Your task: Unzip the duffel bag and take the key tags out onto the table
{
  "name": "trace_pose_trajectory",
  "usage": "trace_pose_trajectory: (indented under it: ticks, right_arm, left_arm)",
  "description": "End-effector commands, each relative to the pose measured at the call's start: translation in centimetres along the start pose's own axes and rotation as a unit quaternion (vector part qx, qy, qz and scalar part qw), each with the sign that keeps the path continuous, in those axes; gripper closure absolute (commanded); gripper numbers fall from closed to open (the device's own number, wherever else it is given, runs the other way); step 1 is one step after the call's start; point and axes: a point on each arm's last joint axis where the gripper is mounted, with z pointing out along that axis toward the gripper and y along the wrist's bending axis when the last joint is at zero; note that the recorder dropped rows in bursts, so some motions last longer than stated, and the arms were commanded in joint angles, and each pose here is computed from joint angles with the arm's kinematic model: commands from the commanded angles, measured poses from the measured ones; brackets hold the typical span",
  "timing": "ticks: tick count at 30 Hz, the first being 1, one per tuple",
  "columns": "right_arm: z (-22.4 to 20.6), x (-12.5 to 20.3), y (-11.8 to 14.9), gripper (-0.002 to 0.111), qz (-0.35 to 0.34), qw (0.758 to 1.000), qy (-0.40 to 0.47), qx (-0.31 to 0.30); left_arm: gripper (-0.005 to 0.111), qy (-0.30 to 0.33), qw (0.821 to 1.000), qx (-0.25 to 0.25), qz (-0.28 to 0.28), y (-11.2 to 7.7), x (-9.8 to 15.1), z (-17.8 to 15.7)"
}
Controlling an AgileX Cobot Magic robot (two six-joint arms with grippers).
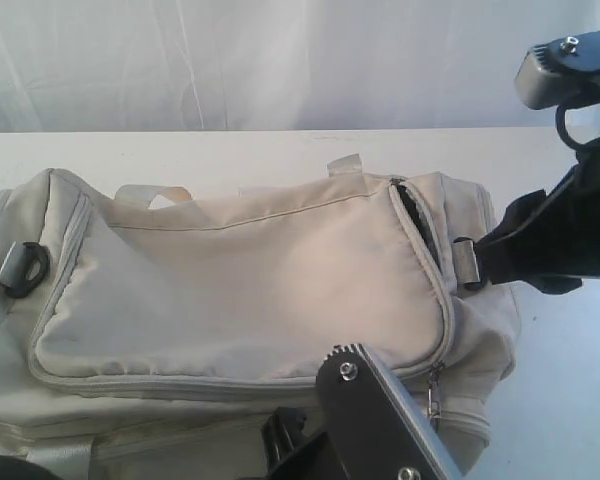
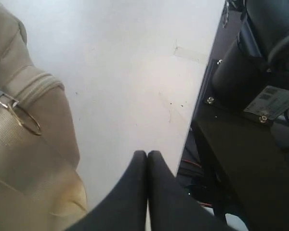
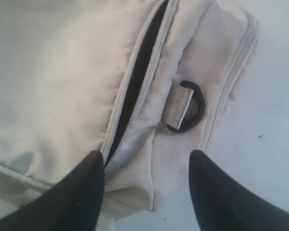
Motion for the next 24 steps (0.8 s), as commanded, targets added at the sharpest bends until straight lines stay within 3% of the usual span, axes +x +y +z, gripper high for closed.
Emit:
trace_pose_trajectory:
  ticks: [1,3,8,10,12,15,17,19,24]
  right_arm:
    - [0.0,0.3,0.1,0.058,0.037,0.999,0.020,-0.005]
    - [0.0,0.4,0.1,0.058,0.104,0.994,0.025,-0.007]
    - [0.6,0.5,0.1,0.059,0.091,0.995,0.047,-0.005]
    - [1.4,0.0,0.0,0.062,0.064,0.995,0.079,-0.003]
    - [2.1,-0.9,-0.1,0.064,0.039,0.994,0.098,0.004]
    - [2.4,-1.8,-0.3,0.064,0.032,0.995,0.097,0.012]
    - [2.7,-2.2,-0.4,0.064,0.030,0.996,0.088,0.015]
    - [2.7,-2.4,-0.4,0.064,0.032,0.996,0.076,0.014]
    - [2.7,-2.5,-0.3,0.064,0.033,0.997,0.072,0.012]
  left_arm:
    - [0.107,-0.009,1.000,-0.003,-0.011,-0.2,-0.5,-0.2]
    - [0.107,-0.009,1.000,0.015,-0.009,-0.5,-0.5,-0.2]
    - [0.107,-0.011,1.000,-0.006,-0.008,0.0,-0.5,-0.2]
    - [0.099,-0.013,1.000,-0.013,-0.012,0.5,-0.6,-0.1]
    - [0.082,-0.015,1.000,-0.017,-0.016,0.8,-0.7,-0.1]
    - [0.066,-0.020,0.999,-0.017,0.024,0.8,-0.8,-0.1]
    - [0.061,-0.016,0.998,-0.013,0.057,0.7,-0.6,0.4]
    - [0.059,-0.005,0.998,-0.019,0.054,0.8,-0.1,1.2]
    - [0.059,0.005,0.994,-0.097,0.049,2.2,0.6,2.6]
